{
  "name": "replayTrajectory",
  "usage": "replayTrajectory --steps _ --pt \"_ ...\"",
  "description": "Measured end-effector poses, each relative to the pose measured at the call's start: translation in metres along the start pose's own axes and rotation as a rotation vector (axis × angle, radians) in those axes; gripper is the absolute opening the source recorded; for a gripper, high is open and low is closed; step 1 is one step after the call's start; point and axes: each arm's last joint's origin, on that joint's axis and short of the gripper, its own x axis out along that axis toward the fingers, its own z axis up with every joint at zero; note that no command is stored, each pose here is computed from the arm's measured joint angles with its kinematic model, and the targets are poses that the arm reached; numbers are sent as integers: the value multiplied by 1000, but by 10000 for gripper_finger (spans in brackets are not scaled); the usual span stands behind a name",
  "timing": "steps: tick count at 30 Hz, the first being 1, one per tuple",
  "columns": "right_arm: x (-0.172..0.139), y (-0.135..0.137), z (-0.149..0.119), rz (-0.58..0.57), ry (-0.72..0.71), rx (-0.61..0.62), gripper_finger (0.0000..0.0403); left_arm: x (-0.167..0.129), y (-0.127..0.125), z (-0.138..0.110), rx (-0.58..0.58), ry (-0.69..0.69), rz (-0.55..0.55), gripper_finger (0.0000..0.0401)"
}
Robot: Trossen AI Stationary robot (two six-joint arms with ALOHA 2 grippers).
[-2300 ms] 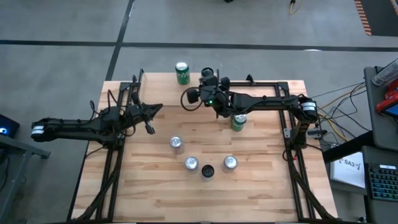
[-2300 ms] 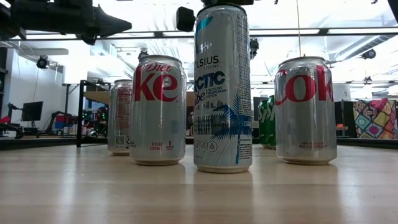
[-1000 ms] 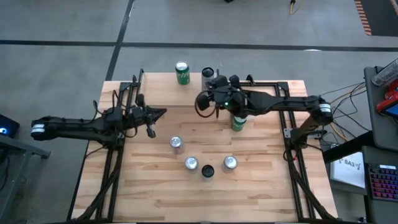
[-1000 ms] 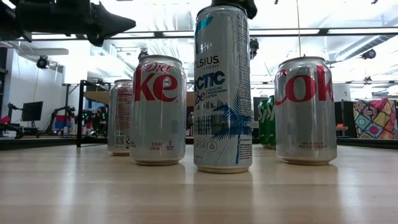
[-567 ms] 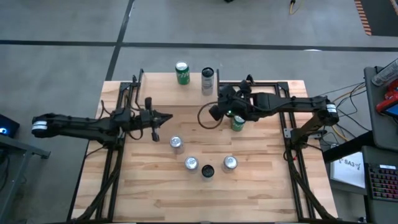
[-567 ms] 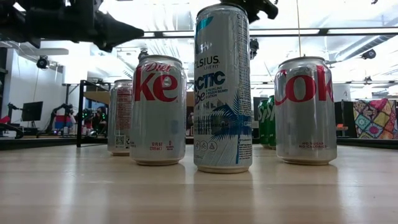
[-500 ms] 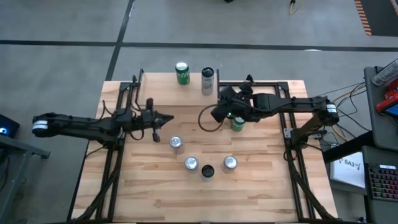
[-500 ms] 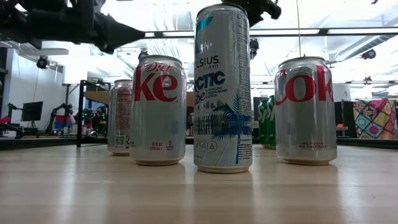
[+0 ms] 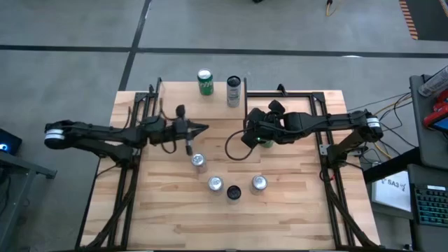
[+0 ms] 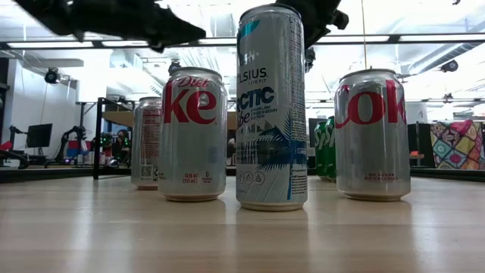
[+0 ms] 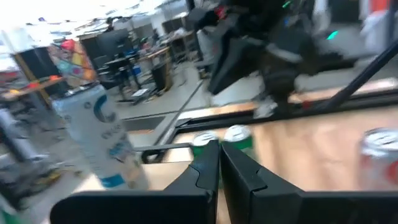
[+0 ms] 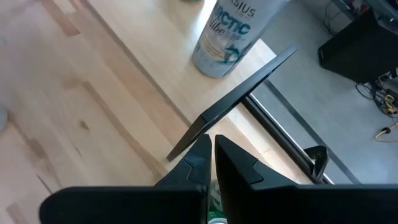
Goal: Place canned beverage on shelf
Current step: Put the top white-blue soda can on the shelf
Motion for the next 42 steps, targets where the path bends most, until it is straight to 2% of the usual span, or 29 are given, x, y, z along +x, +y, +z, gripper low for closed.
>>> replayTrajectory --steps 4,12,19,24,42 --pt "-1 2 -1 8 -19 1 12 23 9 2 65 88 105 0" --pt "-12 -4 -9 48 -83 3 12 63 42 -11 63 191 237 0" --pt "-17 -16 -25 93 -184 63 12 96 62 -17 59 228 299 0" --pt "-18 -22 -35 123 -253 109 12 110 74 -18 84 257 391 0" --pt "-10 -21 -48 131 -275 111 12 129 81 -28 91 287 406 0"
